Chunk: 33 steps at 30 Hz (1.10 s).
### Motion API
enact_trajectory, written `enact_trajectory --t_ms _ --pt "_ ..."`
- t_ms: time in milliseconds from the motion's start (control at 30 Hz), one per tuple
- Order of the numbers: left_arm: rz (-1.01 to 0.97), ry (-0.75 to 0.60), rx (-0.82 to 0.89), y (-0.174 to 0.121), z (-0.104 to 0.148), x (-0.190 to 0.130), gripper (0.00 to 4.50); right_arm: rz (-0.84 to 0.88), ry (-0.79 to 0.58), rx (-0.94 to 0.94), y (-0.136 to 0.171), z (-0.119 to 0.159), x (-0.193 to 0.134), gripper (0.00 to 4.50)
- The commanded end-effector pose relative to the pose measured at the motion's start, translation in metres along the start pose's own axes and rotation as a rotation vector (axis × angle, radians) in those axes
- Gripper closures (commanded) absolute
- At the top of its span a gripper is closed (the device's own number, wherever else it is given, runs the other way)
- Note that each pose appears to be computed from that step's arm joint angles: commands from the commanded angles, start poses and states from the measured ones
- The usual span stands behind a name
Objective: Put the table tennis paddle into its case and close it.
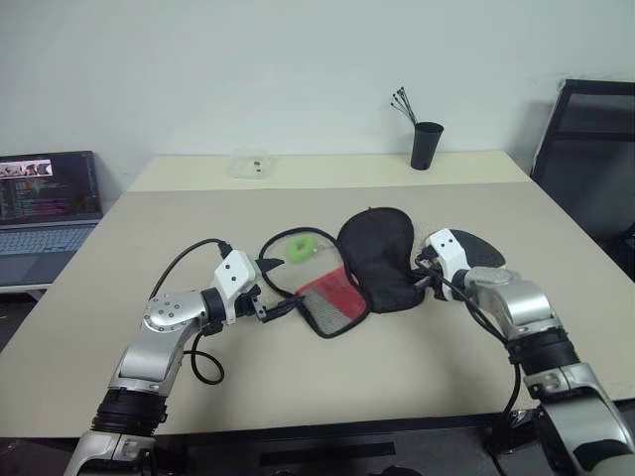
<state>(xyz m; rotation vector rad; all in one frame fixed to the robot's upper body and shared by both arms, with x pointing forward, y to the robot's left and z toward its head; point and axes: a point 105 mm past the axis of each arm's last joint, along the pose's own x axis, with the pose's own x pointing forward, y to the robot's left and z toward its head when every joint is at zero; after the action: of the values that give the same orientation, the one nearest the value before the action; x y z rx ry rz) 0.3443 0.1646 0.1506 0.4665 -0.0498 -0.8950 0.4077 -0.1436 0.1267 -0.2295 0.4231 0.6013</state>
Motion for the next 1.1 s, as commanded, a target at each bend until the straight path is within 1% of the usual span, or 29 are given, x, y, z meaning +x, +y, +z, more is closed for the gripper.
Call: enact_trajectory --t_ms 33,100,167,233,367,467,567,667,700,733,800,833,933,1033,1100 --pt "-0.006 -0.024 0.047 0.002 0.011 0.0 0.0 0.036 -0.036 -0.023 0.003 0.017 0.001 4.47" --pt "-0.008 -0.023 0.048 0.002 0.011 0.001 0.0 0.033 -0.036 -0.01 0.003 0.018 0.003 4.47" --pt "-0.009 -0.023 0.049 0.002 0.01 0.001 0.0 0.028 -0.034 -0.007 0.004 0.016 0.004 4.06" --pt "-0.011 -0.023 0.05 0.001 0.01 0.0 0.0 0.019 -0.034 0.003 0.004 0.015 0.003 3.51" --pt "-0.014 -0.021 0.051 0.001 0.01 0.0 0.0 0.018 -0.054 0.001 0.002 0.018 -0.006 2.15" --pt "-0.018 -0.022 0.052 0.001 0.011 0.0 0.0 -0.006 -0.098 0.005 -0.01 0.028 -0.022 2.15" --pt "-0.02 -0.027 0.058 0.004 0.015 -0.002 0.0 -0.047 -0.173 0.041 -0.031 0.044 -0.05 2.15" --pt "-0.028 -0.037 0.068 0.005 0.02 -0.002 0.0 -0.062 -0.195 0.046 -0.04 0.047 -0.067 2.15" --pt "-0.03 -0.051 0.065 0.005 0.025 0.0 0.0 -0.099 -0.195 0.052 -0.051 0.044 -0.075 2.15" --pt "-0.036 -0.065 0.067 0.005 0.03 0.002 0.0 -0.143 -0.185 0.06 -0.065 0.037 -0.086 1.96" --pt "-0.046 -0.08 0.069 0.004 0.035 0.006 0.0 -0.198 -0.158 0.06 -0.08 0.026 -0.099 1.58" --pt "-0.055 -0.083 0.069 0.003 0.036 0.009 0.0 -0.213 -0.126 0.058 -0.086 0.016 -0.102 1.3" --pt "-0.083 -0.091 0.07 -0.001 0.039 0.015 0.0 -0.211 -0.042 0.063 -0.095 -0.013 -0.108 0.27" --pt "-0.101 -0.1 0.072 -0.003 0.041 0.02 0.0 -0.24 0.024 0.065 -0.108 -0.037 -0.114 0.27" --pt "-0.109 -0.102 0.073 -0.004 0.042 0.022 0.0 -0.249 0.045 0.063 -0.113 -0.044 -0.116 0.27"
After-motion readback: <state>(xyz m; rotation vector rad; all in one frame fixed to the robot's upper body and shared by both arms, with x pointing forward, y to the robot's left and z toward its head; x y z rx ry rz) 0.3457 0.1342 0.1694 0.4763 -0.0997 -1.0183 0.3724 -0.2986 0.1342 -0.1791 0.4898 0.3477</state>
